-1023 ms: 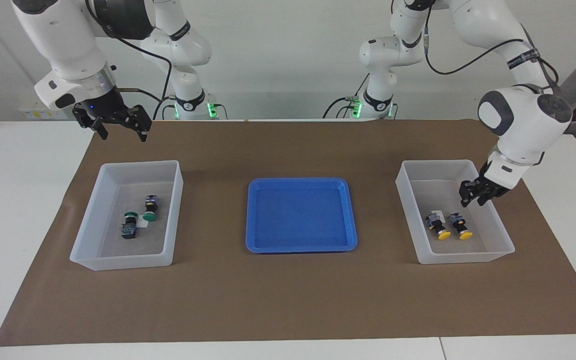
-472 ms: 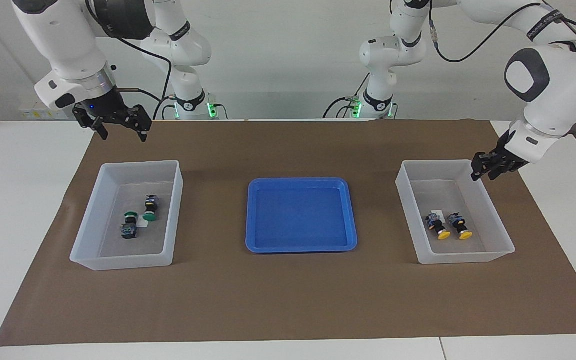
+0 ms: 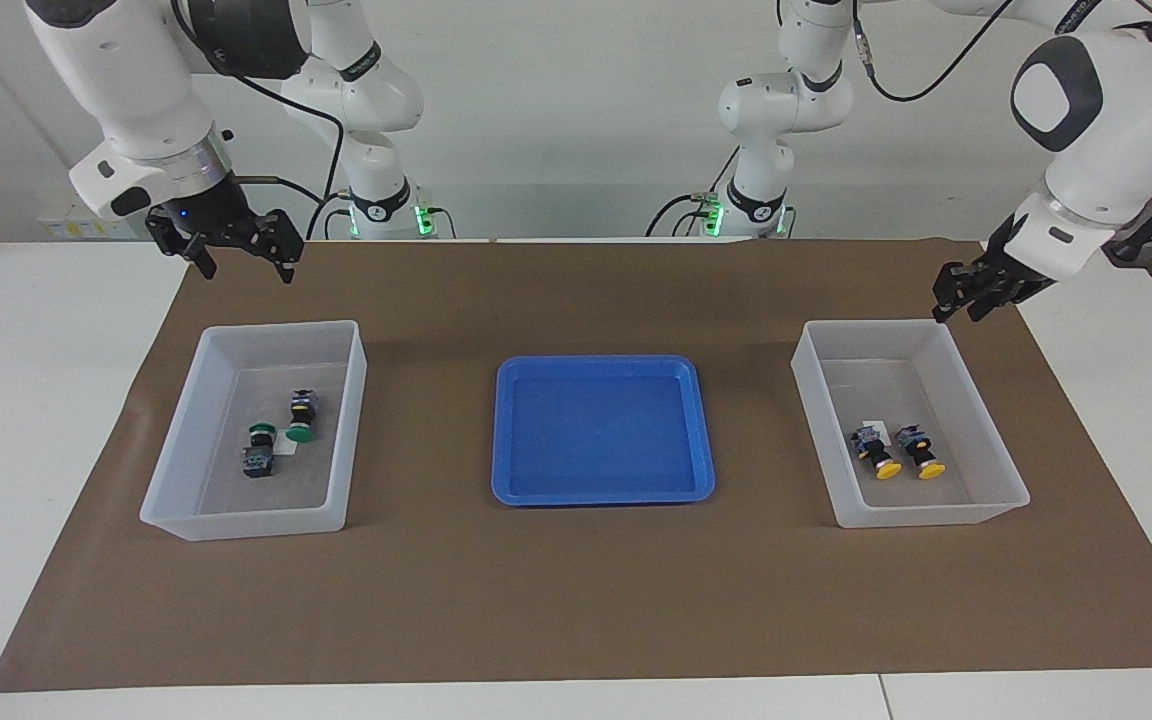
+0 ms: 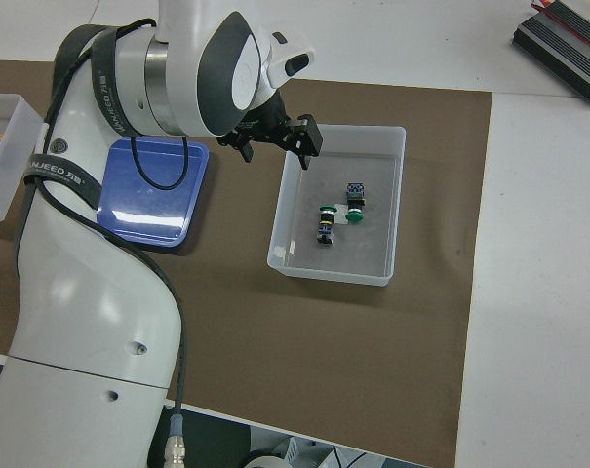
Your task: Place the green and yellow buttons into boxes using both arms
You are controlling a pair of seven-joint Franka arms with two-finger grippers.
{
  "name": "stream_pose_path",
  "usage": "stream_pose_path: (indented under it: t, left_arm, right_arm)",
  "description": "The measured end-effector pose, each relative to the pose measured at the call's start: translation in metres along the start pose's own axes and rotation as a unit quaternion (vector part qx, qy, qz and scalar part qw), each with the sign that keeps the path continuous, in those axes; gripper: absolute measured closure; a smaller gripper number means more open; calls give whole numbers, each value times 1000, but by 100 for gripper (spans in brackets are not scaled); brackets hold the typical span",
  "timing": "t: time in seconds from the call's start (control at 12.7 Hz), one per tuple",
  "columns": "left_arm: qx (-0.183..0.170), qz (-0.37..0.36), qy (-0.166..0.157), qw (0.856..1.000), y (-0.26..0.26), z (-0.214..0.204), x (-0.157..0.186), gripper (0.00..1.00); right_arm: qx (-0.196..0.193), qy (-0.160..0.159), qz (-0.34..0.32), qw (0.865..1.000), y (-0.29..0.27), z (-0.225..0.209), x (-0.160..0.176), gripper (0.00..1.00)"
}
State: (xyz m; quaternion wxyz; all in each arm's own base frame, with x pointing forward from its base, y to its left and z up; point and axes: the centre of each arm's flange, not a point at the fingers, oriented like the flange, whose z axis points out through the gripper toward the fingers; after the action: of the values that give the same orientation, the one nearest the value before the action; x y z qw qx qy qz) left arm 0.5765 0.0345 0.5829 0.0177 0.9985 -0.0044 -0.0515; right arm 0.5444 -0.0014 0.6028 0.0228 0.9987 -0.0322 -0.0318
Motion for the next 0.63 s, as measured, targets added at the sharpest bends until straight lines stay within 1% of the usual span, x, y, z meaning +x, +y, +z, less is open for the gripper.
stream_pose_path:
  t: [0.31,0.63]
  left_arm:
    - [5,3,-21,1000,4,-32,-21,48]
    - [18,28,-46,998,33,-40,-35,45]
  right_arm:
    - [0,0,0,1000,0,0,0,0]
    - [0,0,0,1000,0,0,0,0]
